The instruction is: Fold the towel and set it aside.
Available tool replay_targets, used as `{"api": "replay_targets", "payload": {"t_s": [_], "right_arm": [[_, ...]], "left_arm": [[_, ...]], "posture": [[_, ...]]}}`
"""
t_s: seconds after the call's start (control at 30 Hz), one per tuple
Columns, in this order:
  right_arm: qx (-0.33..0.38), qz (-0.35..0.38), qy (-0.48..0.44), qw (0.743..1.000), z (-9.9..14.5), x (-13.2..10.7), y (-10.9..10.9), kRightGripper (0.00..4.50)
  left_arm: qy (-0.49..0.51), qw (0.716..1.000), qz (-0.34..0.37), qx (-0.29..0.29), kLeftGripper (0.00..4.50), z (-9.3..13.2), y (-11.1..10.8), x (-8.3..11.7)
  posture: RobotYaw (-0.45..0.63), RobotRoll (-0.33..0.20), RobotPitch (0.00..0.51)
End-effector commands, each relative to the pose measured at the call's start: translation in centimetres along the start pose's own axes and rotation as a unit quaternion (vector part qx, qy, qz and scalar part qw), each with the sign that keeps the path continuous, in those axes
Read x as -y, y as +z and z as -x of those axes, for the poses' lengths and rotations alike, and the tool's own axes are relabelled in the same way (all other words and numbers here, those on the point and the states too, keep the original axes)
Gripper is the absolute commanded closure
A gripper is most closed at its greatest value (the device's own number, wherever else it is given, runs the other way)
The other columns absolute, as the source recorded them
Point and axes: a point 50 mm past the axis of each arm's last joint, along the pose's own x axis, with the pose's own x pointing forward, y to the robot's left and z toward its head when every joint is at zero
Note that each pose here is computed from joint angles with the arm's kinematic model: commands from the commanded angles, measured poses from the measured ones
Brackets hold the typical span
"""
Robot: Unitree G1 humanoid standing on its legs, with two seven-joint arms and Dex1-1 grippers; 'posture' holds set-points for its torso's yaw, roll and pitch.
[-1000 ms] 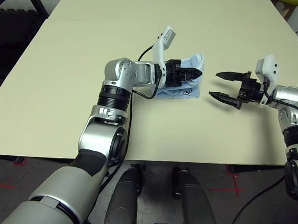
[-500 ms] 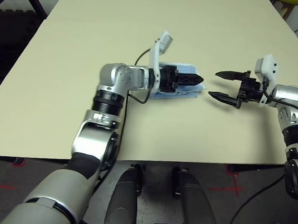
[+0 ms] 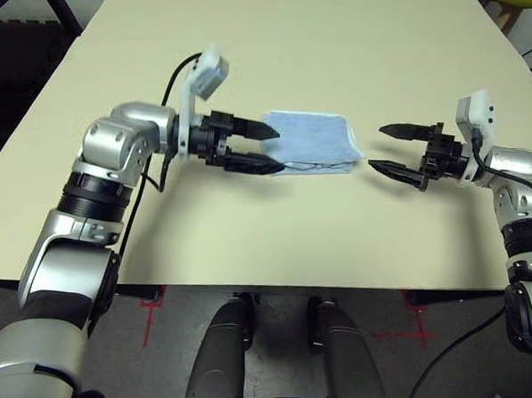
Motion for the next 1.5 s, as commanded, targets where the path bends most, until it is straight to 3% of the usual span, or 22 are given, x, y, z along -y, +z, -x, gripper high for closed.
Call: {"api": "replay_targets", "payload": {"t_s": [0.03, 0.1, 0.47, 0.73, 0.77, 0.87, 1.2, 1.37, 1.5], "right_arm": [[0.008, -0.005, -0.004, 1.000, 0.2, 0.0, 0.0, 0.18], [0.007, -0.005, -0.006, 1.000, 0.2, 0.0, 0.0, 0.54], [0.012, -0.001, 0.000, 1.000, -0.5, -0.2, 0.0, 4.47], [0.016, 0.002, -0.005, 1.000, -0.8, 0.0, 0.2, 4.47], [0.016, 0.003, -0.005, 1.000, -0.8, 0.1, 0.2, 4.49], [0.017, 0.003, -0.005, 1.000, -1.0, 0.1, 0.2, 4.50], [0.024, 0.003, -0.009, 1.000, -1.5, 0.3, 0.6, 4.50], [0.029, -0.006, -0.018, 0.999, -2.4, 0.6, 0.7, 4.50], [0.029, -0.010, -0.019, 0.999, -4.0, 0.7, 0.7, 4.50]], "left_arm": [[0.002, 0.999, -0.043, -0.008, 0.01, 0.1, -0.6, -0.5], [0.008, 0.998, -0.054, -0.008, 0.00, 0.1, -0.6, -0.8], [0.022, 0.997, -0.071, 0.010, 0.00, -0.1, -0.8, -1.8], [0.043, 0.997, -0.057, 0.013, 0.00, 0.2, -1.1, -2.4], [0.043, 0.997, -0.057, 0.013, 0.18, 0.3, -1.1, -2.4], [0.044, 0.997, -0.062, 0.018, 0.94, 0.3, -1.1, -2.3], [0.056, 0.996, -0.066, 0.010, 4.45, 0.4, -1.7, -2.4], [0.089, 0.995, -0.033, 0.026, 4.49, -0.1, -1.3, -3.1], [0.088, 0.995, -0.031, 0.031, 4.49, -2.2, -0.8, -3.5]], "posture": [[-0.01, 0.000, 0.194], [-0.01, 0.000, 0.194], [-0.02, 0.000, 0.195], [-0.01, 0.000, 0.196], [-0.01, 0.000, 0.197], [-0.01, 0.000, 0.198], [-0.01, 0.000, 0.200], [-0.01, 0.000, 0.203], [0.00, 0.000, 0.205]]}}
